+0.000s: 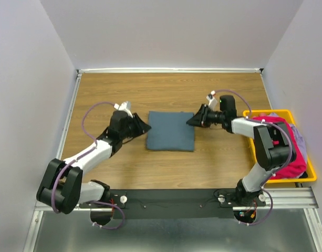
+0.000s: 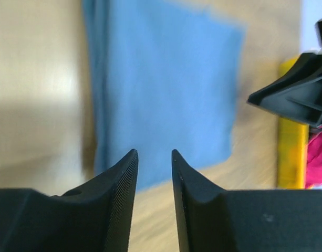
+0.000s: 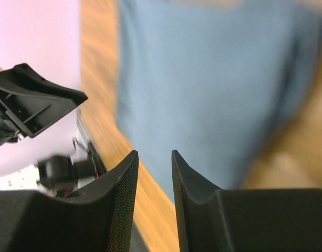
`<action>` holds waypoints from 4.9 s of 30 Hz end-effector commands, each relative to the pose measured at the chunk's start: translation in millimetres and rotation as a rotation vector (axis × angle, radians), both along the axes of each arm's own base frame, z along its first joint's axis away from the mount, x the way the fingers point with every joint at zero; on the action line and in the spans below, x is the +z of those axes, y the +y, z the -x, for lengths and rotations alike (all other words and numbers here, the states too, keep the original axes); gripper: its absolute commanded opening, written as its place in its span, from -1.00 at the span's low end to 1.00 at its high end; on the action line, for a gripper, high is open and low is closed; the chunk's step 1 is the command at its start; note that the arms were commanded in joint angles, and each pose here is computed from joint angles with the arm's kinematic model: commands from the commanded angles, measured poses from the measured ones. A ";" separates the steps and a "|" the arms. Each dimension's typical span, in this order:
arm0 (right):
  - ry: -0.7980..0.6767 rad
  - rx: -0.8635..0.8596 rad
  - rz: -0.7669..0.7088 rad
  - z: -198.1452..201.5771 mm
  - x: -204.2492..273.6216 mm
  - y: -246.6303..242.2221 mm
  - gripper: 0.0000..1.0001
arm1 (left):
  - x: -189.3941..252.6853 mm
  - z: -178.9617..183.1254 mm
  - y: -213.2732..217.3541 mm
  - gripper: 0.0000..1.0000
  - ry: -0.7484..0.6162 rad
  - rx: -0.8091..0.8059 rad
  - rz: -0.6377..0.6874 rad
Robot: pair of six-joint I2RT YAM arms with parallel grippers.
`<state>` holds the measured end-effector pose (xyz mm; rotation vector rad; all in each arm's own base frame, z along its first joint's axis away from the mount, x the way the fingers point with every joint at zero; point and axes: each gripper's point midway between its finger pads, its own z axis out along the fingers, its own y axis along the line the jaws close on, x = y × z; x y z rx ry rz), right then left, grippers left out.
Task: Fold and stack the t-shirts
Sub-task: Fold the tshirt, then neatly place the folded tshirt to the corner
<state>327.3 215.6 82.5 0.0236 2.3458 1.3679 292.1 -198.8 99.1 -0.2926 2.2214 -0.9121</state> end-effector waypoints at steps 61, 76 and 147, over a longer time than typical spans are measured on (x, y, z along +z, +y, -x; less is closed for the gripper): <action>0.256 -0.581 0.809 45.5 -18.4 -159.0 0.79 | 24.8 75.6 -200.0 0.72 -0.604 -0.816 -0.760; 0.311 -0.556 0.756 54.5 -21.5 -155.8 0.84 | -52.1 79.6 -248.4 0.33 -0.561 -1.046 -0.956; -0.093 -0.265 1.072 -130.3 -56.2 -136.3 -0.99 | 74.0 -27.0 -149.5 0.32 -0.456 -0.535 -0.444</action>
